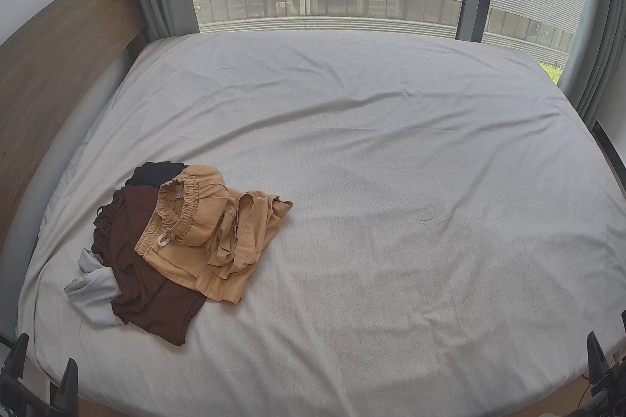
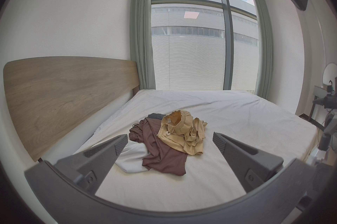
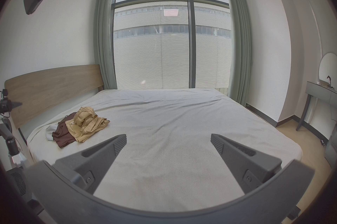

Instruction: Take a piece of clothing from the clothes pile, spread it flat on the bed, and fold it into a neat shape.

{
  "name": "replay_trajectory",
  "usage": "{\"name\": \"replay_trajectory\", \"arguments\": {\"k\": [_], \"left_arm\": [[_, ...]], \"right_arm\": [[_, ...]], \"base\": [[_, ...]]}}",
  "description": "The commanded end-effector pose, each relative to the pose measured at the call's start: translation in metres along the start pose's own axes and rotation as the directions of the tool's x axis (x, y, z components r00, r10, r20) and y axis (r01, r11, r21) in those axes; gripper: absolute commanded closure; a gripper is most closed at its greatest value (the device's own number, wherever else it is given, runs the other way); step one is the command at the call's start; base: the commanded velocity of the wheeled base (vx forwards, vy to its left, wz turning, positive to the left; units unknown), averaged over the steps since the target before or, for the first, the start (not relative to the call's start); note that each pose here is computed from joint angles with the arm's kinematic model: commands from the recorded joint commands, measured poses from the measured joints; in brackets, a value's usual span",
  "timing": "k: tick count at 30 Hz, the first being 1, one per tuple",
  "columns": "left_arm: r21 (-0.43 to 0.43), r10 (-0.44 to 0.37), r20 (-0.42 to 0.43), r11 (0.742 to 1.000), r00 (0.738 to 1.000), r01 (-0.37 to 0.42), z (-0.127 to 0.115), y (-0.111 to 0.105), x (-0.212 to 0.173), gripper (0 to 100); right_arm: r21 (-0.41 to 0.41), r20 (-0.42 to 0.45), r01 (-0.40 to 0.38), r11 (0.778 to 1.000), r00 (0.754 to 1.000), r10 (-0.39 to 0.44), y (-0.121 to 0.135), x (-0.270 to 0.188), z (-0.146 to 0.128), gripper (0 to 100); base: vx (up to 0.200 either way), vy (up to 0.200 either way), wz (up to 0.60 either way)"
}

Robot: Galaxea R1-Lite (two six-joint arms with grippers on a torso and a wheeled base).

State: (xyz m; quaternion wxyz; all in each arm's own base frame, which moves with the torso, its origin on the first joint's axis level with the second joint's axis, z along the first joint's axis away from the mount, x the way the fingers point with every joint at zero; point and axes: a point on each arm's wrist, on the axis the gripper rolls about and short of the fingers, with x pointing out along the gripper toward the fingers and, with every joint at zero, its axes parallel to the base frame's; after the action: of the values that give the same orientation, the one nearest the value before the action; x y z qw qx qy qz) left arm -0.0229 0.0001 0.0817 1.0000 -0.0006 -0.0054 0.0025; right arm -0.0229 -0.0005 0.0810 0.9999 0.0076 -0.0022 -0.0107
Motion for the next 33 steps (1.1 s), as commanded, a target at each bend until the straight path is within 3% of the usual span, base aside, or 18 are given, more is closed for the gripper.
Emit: {"name": "replay_trajectory", "arguments": {"k": [1, 4, 6, 13, 21, 25, 33], "left_arm": [[-0.036, -0.001, 0.078, 0.999, 0.997, 0.003, 0.011, 0.000, -0.004, 0], [-0.084, -0.010, 0.169, 0.996, 0.986, 0.024, 0.038, 0.000, -0.011, 0], [-0.082, -0.024, 0.089, 0.996, 0.996, 0.031, 0.036, -0.001, -0.006, 0], [-0.096, -0.086, -0.012, 0.992, 0.996, 0.085, 0.042, -0.002, 0.007, 0], [-0.106, -0.112, -0.055, 0.989, 0.992, 0.106, 0.078, -0.003, 0.039, 0], [-0.151, -0.147, -0.116, 0.980, 0.982, 0.129, 0.087, -0.004, 0.081, 0], [-0.195, -0.198, -0.082, 0.964, 0.977, 0.179, 0.115, -0.009, 0.131, 0]], "right_arm": [[0.002, -0.009, -0.003, 1.000, 1.000, 0.003, 0.000, 0.001, -0.005, 0], [0.000, -0.009, -0.001, 1.000, 1.000, 0.001, 0.000, 0.001, -0.005, 0], [-0.001, -0.009, -0.003, 1.000, 1.000, 0.003, 0.000, 0.001, -0.005, 0], [-0.008, -0.006, -0.012, 1.000, 1.000, 0.012, 0.000, 0.000, -0.005, 0], [-0.008, -0.006, -0.012, 1.000, 1.000, 0.012, 0.000, 0.000, -0.005, 0], [-0.008, -0.006, -0.012, 1.000, 1.000, 0.012, 0.000, 0.000, -0.005, 0], [-0.008, -0.006, -0.012, 1.000, 1.000, 0.012, 0.000, 0.000, -0.005, 0]], "base": [[0.000, 0.000, 0.00], [0.000, 0.000, 0.00], [0.000, 0.000, 0.00], [0.000, 0.000, 0.00], [0.000, 0.000, 0.00], [0.000, 0.000, 0.00], [0.000, 0.000, 0.00]]}}
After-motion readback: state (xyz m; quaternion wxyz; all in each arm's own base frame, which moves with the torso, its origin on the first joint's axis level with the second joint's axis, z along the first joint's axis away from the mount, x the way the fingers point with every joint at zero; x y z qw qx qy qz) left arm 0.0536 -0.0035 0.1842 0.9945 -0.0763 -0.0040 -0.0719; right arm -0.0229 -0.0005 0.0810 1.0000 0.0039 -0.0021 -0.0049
